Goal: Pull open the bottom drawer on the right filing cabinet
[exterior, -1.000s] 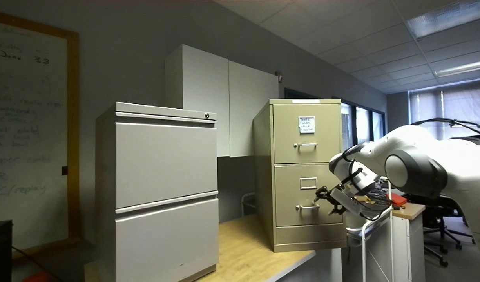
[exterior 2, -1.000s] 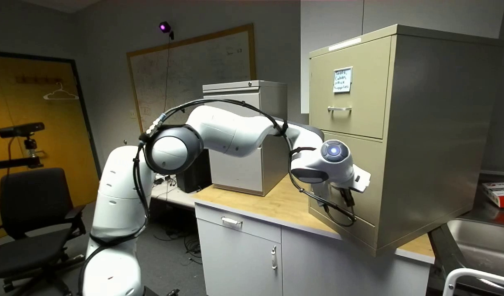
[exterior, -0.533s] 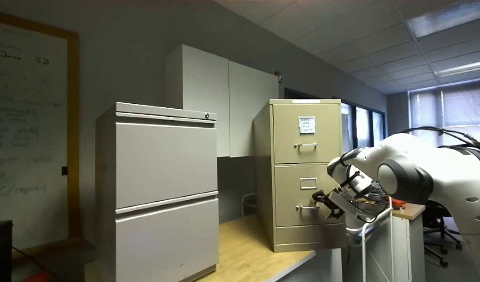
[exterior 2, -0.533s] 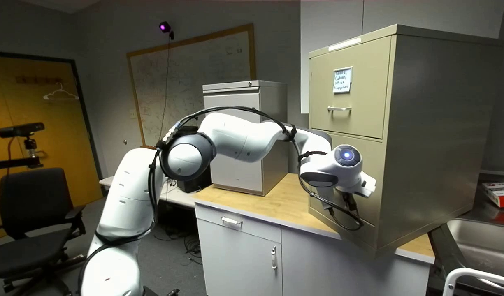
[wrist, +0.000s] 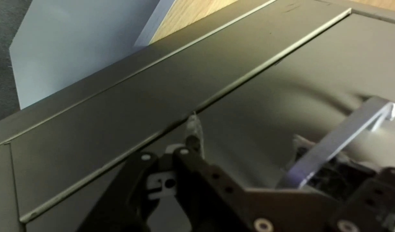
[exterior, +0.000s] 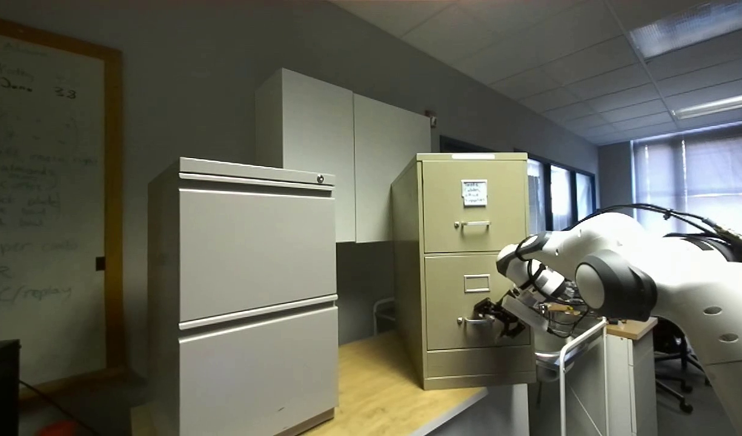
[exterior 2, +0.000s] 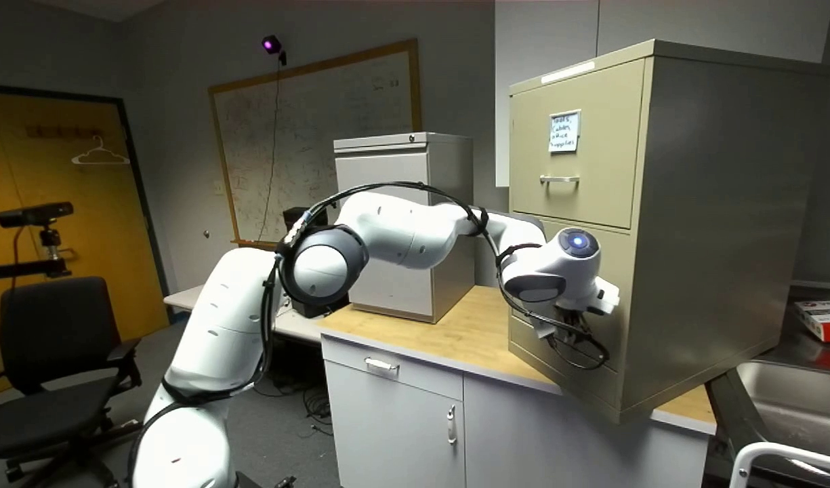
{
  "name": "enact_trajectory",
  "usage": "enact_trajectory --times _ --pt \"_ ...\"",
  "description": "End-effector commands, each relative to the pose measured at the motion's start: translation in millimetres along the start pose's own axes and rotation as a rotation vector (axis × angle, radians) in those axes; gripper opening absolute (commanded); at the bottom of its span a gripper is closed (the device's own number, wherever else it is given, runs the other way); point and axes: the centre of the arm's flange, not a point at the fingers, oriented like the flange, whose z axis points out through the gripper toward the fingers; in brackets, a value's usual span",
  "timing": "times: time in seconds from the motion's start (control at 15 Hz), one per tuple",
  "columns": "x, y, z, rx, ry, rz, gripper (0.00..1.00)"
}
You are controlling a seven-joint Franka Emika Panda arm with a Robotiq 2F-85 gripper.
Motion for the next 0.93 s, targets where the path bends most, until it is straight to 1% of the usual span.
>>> enact_trajectory --times 0.0,0.2,0.27,0.33,0.47,0.53,0.6,0.67,0.8,0.87 --pt "3 8 -15 -0.089 -0.017 -0.001 0.42" --pt "-8 -11 -44 -0.119 -0.003 -0.039 0.19" --pt "-11 -17 -51 -0.131 0.001 -0.051 0.09" --pt "-16 -23 -60 -0.133 0.000 -0.067 0.03" --pt "-22 -26 -68 -0.153 0.008 -0.102 0.05" --pt "-24 -26 -71 -0.167 0.007 -0.117 0.04" --pt "-27 -24 -72 -0.199 0.000 -0.133 0.02" --pt "-33 -23 -72 -0.232 -0.002 -0.159 0.03" --pt "-51 -16 -64 -0.273 -0.009 -0.193 0.03" --pt "-63 -12 -58 -0.275 -0.012 -0.203 0.04"
